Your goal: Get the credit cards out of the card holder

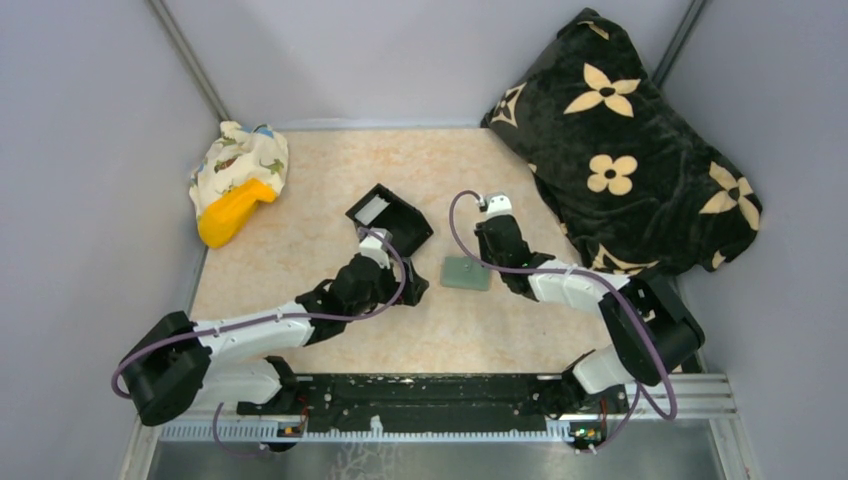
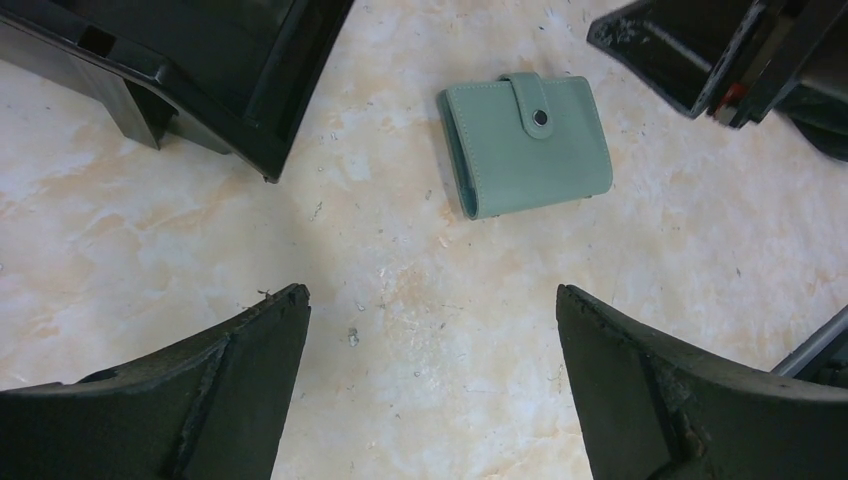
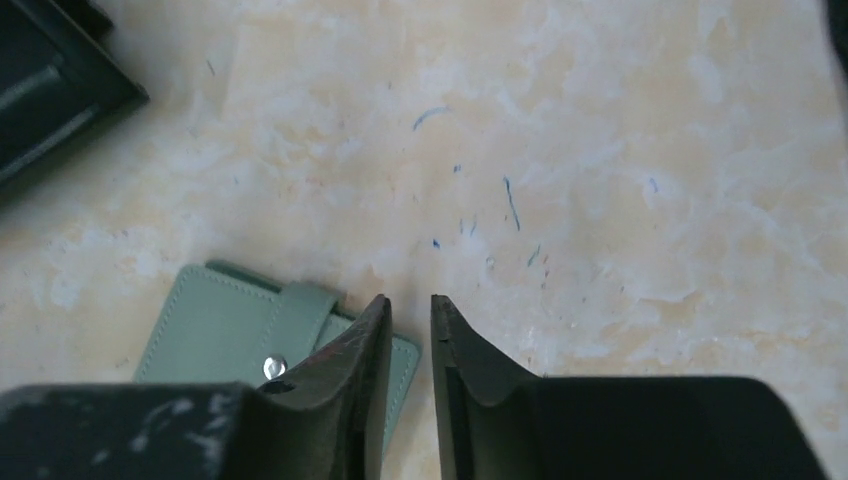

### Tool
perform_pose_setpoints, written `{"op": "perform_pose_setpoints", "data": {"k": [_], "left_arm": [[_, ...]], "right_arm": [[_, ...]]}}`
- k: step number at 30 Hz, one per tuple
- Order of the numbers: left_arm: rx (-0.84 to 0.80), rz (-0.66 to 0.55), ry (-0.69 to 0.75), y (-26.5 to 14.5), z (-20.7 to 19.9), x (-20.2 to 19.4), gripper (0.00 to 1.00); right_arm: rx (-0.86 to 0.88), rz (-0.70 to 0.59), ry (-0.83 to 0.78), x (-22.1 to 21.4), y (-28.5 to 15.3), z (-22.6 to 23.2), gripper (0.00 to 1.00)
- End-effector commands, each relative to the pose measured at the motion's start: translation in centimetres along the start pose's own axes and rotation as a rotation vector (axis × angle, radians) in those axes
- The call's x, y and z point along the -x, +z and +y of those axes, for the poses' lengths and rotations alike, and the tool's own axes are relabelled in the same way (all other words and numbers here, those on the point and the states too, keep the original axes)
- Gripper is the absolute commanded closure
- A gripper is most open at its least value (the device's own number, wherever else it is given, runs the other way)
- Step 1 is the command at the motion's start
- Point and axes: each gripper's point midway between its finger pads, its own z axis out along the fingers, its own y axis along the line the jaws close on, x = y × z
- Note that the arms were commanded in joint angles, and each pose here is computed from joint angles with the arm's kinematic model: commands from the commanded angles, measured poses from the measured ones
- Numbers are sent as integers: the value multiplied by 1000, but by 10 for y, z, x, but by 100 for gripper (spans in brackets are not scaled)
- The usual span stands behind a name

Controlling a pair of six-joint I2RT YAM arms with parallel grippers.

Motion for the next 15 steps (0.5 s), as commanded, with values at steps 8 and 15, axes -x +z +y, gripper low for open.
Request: {"op": "perform_pose_setpoints", "data": {"k": [8, 15], "left_arm": [[24, -38, -82, -6, 0, 9, 2], [27, -55, -83, -8, 1, 13, 2]], "right_arm": [[161, 80, 62, -38, -21, 22, 90], [206, 94, 20, -47, -38, 35, 91]]}}
